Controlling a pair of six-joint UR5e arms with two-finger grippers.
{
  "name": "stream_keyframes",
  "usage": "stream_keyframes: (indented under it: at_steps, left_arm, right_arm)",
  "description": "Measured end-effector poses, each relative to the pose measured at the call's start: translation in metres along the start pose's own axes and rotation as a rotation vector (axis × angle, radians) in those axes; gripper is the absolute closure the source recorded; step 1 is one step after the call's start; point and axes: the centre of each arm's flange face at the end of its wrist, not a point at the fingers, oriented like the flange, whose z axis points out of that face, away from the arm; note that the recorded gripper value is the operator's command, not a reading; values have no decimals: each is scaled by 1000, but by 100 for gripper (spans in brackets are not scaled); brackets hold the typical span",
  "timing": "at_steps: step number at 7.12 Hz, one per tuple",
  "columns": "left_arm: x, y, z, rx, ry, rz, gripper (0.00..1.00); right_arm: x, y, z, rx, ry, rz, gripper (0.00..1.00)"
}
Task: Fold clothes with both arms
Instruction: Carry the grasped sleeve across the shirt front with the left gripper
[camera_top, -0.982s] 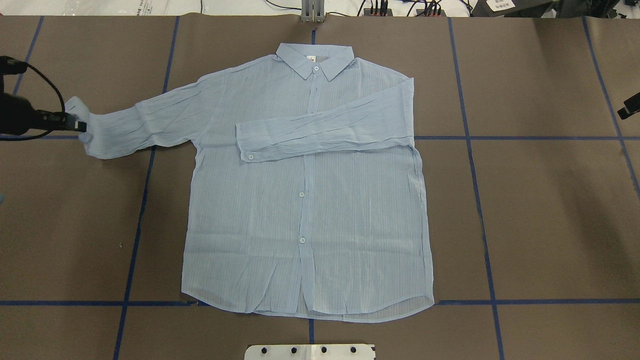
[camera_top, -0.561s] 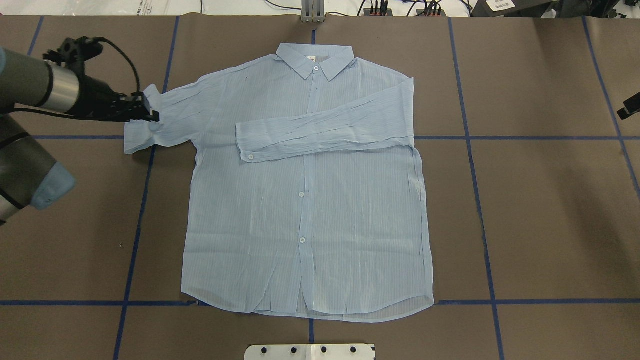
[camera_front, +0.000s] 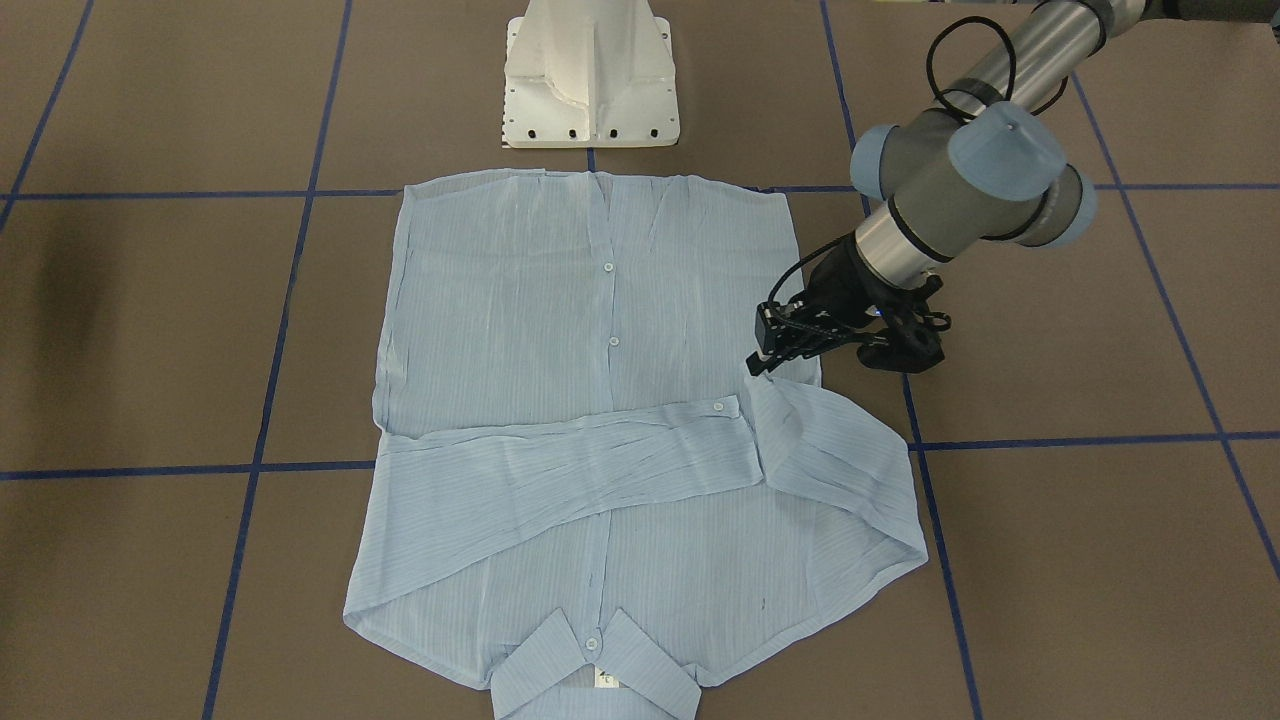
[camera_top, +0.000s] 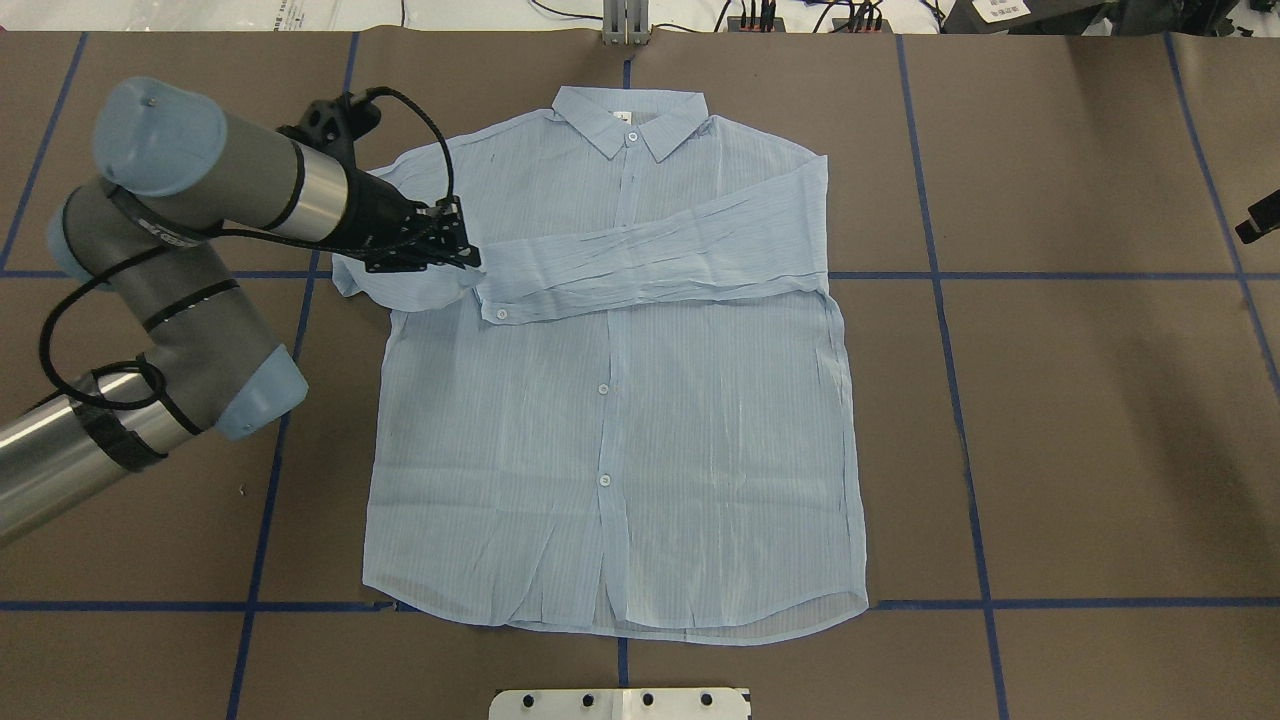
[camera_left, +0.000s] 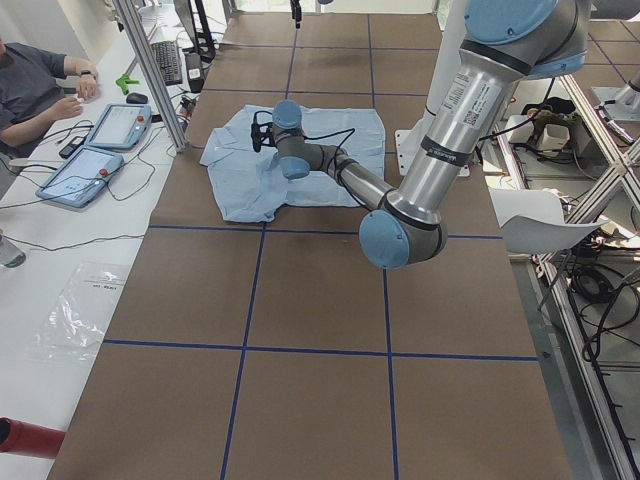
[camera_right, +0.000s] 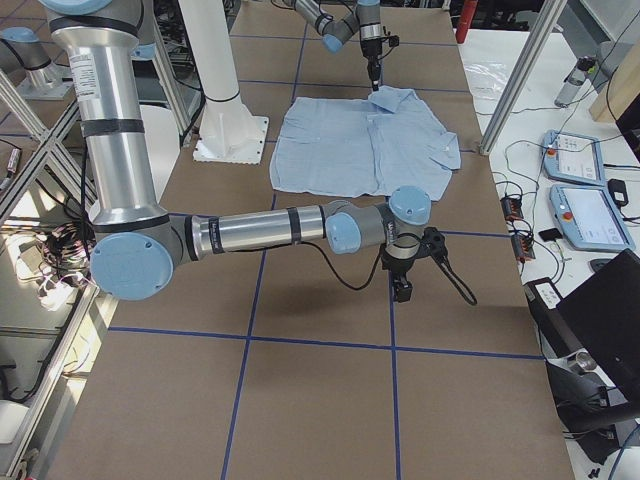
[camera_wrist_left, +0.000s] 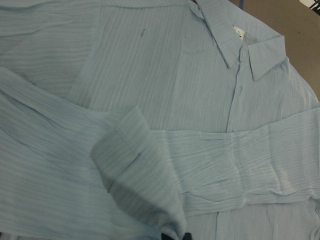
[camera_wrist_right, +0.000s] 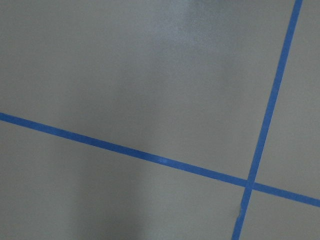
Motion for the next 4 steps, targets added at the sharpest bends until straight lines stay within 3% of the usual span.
stream_keyframes:
  at_steps: [4]
  left_arm:
    - [79, 52, 69, -6, 41, -107, 100]
  right_arm:
    - [1, 1, 1, -2, -3, 2, 0]
